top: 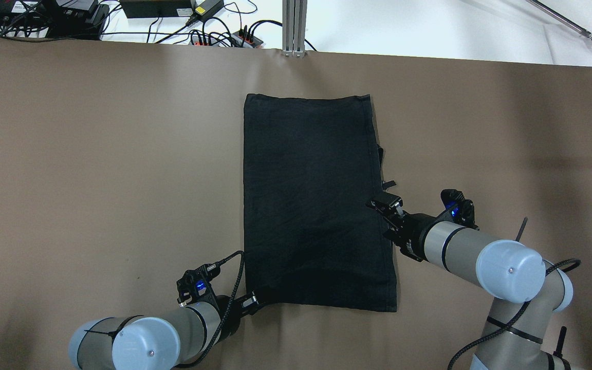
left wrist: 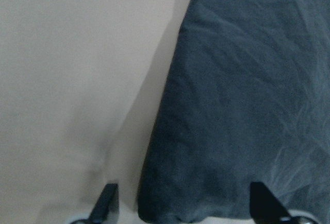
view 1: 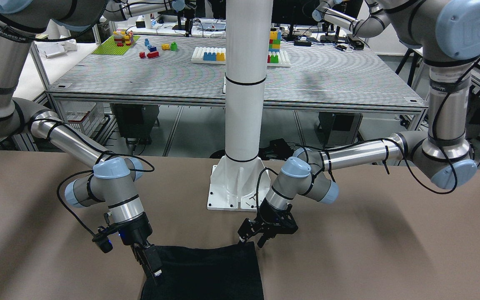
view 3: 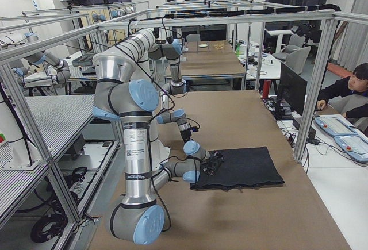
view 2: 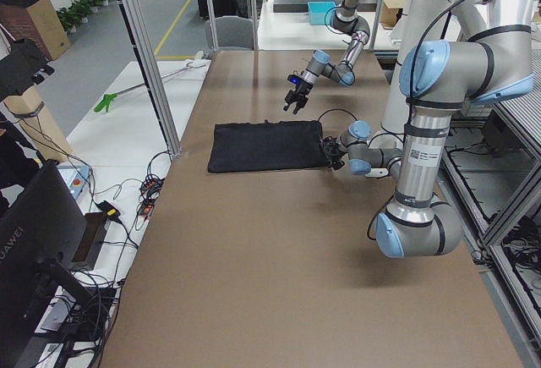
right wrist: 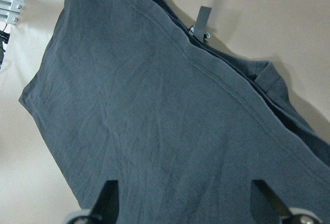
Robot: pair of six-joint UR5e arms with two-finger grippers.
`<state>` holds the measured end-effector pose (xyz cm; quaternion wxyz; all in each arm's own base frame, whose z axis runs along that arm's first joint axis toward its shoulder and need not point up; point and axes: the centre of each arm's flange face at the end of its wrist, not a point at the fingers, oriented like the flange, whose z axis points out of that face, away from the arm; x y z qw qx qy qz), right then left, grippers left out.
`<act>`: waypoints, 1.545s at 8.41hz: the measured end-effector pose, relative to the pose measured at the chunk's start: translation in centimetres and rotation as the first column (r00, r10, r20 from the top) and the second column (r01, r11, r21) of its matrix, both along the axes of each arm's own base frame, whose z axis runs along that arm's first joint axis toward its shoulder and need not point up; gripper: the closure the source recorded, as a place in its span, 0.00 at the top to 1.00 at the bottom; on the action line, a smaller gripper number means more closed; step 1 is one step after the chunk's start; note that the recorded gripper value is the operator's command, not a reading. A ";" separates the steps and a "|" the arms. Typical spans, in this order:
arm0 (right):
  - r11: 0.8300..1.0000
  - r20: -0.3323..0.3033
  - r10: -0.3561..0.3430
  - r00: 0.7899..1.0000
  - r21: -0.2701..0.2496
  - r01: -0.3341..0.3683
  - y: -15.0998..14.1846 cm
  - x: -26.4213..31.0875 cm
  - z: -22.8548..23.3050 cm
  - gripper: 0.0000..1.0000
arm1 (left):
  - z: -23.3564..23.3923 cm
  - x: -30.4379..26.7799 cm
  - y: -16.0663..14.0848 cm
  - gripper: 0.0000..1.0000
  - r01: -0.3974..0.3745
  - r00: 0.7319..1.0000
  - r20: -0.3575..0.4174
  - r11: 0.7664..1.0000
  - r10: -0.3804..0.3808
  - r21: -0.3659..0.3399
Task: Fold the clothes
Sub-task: 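Move both grippers to the bundle's end nearest the robot, then grasp the near end corners of the bundle with both grippers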
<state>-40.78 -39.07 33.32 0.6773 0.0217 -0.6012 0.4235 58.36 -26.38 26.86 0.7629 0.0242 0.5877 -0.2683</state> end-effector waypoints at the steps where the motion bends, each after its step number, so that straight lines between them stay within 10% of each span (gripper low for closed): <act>1: 1.000 -0.001 0.000 1.000 0.000 0.000 0.0 -0.1 0.0 0.91 | 0.0 0.1 0.0 0.27 -0.001 1.000 0.000 1.000 0.001 0.000; 3: 1.000 -0.002 -0.003 1.000 0.000 0.003 0.2 -0.2 0.0 0.91 | 0.0 0.2 0.1 0.00 -0.002 1.000 0.001 1.000 0.002 0.000; 8: 1.000 -0.031 -0.007 0.999 0.009 0.007 0.4 -0.5 0.4 0.90 | -0.3 0.0 0.0 0.00 0.000 1.000 -0.014 1.000 0.000 0.004; 13: 0.996 -0.289 -0.090 0.953 -0.002 0.093 4.0 -5.1 3.9 0.90 | 0.1 0.1 -0.2 0.00 0.022 1.000 -0.004 1.000 -0.022 0.011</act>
